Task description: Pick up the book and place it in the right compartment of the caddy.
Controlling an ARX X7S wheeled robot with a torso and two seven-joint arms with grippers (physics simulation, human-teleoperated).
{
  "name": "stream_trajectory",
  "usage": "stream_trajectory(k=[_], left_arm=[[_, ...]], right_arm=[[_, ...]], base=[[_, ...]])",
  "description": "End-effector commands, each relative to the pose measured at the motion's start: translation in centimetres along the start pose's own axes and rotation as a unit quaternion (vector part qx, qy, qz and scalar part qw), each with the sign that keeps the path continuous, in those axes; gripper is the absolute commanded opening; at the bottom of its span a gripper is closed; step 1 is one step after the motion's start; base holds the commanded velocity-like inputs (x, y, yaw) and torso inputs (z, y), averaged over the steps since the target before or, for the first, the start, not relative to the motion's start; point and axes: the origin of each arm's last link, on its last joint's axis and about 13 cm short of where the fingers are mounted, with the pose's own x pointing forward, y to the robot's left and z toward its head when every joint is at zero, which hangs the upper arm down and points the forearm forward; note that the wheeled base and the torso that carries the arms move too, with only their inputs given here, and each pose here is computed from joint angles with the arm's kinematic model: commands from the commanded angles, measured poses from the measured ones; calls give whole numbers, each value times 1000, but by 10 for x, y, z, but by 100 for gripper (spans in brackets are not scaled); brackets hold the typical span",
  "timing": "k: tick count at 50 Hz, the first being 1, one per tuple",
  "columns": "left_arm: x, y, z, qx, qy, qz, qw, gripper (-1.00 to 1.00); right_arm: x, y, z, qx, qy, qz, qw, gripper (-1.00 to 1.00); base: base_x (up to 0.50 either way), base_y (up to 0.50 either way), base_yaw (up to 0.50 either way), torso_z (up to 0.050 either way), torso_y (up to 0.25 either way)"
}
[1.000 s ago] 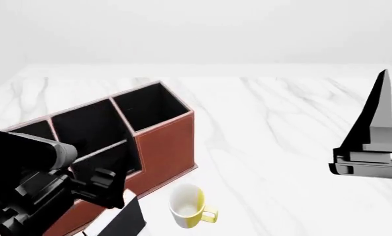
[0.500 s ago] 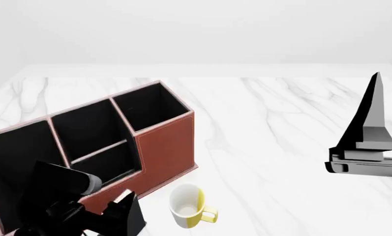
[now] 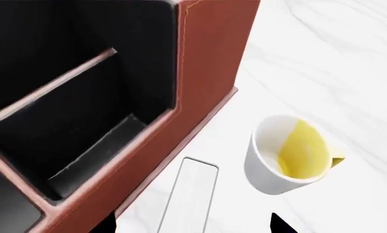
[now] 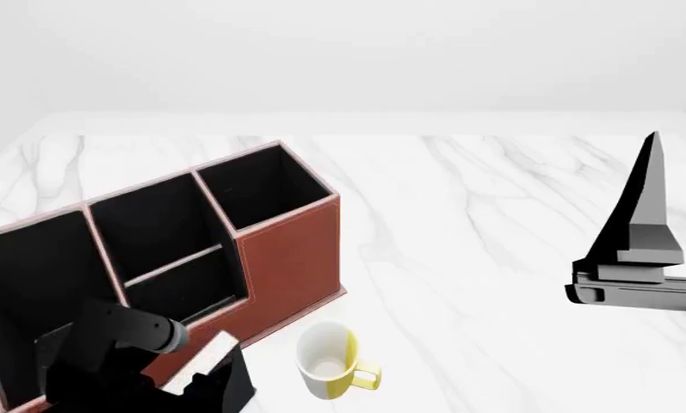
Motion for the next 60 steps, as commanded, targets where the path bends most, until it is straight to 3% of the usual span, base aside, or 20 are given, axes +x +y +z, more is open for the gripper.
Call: stream_trajectory(k=[1, 23, 60], left_arm=[[2, 0, -3, -5, 10, 5, 1000, 100], [17, 5, -4, 11, 33, 9, 999, 100], [40, 7, -20, 7, 80, 3, 997, 100]], right_arm=[[0, 0, -3, 0, 2, -1, 1000, 100], [-2, -1, -2, 1, 3, -2, 1000, 100], [-1, -1, -6, 1, 6, -5, 1000, 100]], base=[[0, 0, 0, 0, 0], [0, 0, 0, 0, 0], [0, 0, 0, 0, 0]])
